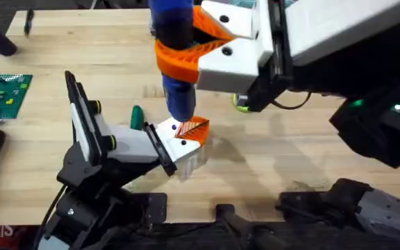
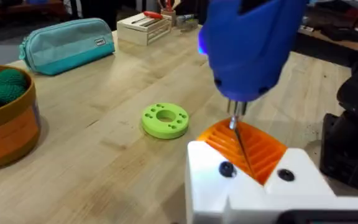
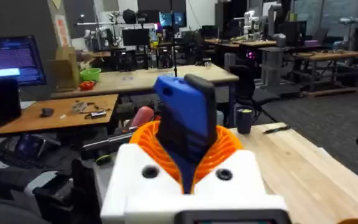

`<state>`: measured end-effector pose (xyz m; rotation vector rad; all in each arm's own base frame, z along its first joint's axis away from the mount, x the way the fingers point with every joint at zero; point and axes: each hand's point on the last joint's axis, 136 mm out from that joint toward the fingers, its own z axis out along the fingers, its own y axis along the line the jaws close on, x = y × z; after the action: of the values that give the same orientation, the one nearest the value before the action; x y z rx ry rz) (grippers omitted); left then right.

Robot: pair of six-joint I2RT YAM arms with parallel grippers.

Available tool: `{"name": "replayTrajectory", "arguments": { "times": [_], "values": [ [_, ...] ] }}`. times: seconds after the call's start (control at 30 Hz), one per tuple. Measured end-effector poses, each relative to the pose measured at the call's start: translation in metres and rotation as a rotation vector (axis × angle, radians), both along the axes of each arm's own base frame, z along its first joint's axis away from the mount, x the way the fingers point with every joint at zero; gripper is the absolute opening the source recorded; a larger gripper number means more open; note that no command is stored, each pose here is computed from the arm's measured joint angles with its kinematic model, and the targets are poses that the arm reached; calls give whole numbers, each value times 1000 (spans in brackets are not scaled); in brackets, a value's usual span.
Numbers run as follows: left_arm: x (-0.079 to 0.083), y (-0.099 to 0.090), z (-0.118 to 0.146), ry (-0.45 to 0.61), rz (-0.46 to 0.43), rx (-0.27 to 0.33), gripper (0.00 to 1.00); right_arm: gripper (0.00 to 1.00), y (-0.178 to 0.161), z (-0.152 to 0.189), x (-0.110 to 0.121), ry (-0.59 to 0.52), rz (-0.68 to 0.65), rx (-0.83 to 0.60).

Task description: Pick up the gripper from the table and insert it into the empty holder that is missing its gripper. Then pick up a screw, insert it into the mounting hole, and use the screwdriver to tighten it. Finally, clean up the table by picking up the vegetable and placing it into the bucket.

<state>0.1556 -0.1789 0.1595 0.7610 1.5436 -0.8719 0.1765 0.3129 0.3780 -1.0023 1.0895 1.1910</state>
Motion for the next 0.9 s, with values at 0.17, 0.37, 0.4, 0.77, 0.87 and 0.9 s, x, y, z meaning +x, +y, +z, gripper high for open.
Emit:
{"name": "replayTrajectory", "arguments": {
  "times": [0.17,0.37,0.4,0.77,0.87,0.9],
  "values": [
    [0,0,0,0,0,0,15,55,8,-6,1,1,12,-6],
    [0,0,0,0,0,0,15,55,17,-12,-3,4,40,-13],
    [0,0,0,0,0,0,15,55,18,-12,-3,4,40,-14],
    [0,0,0,0,0,0,15,55,18,-12,-3,-10,38,-12],
    [0,0,0,0,0,0,15,55,18,-12,-3,-11,38,-12],
    [0,0,0,0,0,0,15,55,18,-11,-3,-12,38,-11]
  ]
}}
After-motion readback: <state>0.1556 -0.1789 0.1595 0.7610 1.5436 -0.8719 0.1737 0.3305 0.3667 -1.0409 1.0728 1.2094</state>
